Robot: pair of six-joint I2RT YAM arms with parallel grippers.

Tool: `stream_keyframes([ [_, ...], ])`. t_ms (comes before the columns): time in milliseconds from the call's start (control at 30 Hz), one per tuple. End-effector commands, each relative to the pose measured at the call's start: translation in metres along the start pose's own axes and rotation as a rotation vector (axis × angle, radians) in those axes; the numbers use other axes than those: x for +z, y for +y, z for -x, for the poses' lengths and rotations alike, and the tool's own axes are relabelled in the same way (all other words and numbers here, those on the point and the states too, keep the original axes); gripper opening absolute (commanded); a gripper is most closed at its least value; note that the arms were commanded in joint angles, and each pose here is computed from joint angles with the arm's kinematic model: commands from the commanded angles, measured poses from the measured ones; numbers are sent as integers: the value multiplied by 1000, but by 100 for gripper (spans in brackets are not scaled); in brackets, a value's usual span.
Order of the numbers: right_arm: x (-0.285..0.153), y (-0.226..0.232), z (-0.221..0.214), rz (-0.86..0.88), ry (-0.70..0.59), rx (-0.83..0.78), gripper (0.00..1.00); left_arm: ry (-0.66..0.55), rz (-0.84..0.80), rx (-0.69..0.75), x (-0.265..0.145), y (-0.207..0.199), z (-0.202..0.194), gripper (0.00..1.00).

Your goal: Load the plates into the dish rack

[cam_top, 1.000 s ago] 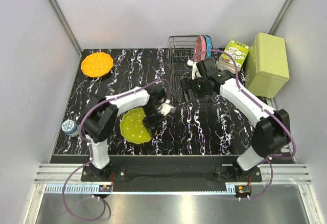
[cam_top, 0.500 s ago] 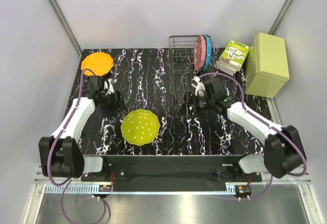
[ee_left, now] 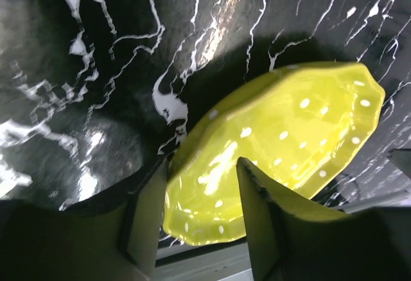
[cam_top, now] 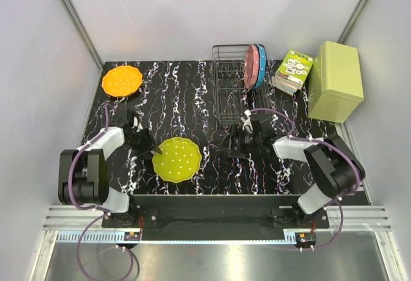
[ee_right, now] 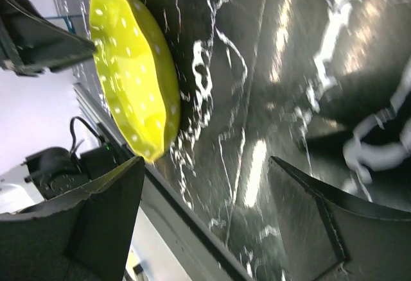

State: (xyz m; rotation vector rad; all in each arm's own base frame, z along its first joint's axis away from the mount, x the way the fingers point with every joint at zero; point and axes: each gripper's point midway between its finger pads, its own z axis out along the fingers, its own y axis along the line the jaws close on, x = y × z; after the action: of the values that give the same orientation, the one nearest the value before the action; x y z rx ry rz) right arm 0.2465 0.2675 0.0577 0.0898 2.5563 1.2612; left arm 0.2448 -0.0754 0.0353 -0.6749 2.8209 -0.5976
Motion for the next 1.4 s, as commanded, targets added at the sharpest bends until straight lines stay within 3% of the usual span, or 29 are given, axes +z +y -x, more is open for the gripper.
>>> stream_keyframes([
  [0,23,17,12,93,-54,-5,84,31,-167,17,13,-27,-1,49],
  [100,36,11,15,66,-110,21,87,84,-181,128,22,-39,-15,46],
  [300,34,16,-6,41,-139,19,91,163,-230,203,36,-63,-40,36],
  [600,34,16,-29,95,-38,4,85,226,-278,275,52,-98,-58,32],
  [700,33,27,-52,201,93,-32,82,246,-286,289,60,-101,-62,31],
  [767,29,24,-72,241,196,-46,75,263,-277,293,68,-98,-65,30],
  [1033,22,33,-49,249,48,-116,74,274,-277,312,73,-96,-78,30],
  [1233,3,42,-29,214,-13,-142,54,247,-238,343,67,-95,-71,31],
  [1367,-22,35,-16,122,-41,-146,64,238,-226,348,64,-94,-70,32],
])
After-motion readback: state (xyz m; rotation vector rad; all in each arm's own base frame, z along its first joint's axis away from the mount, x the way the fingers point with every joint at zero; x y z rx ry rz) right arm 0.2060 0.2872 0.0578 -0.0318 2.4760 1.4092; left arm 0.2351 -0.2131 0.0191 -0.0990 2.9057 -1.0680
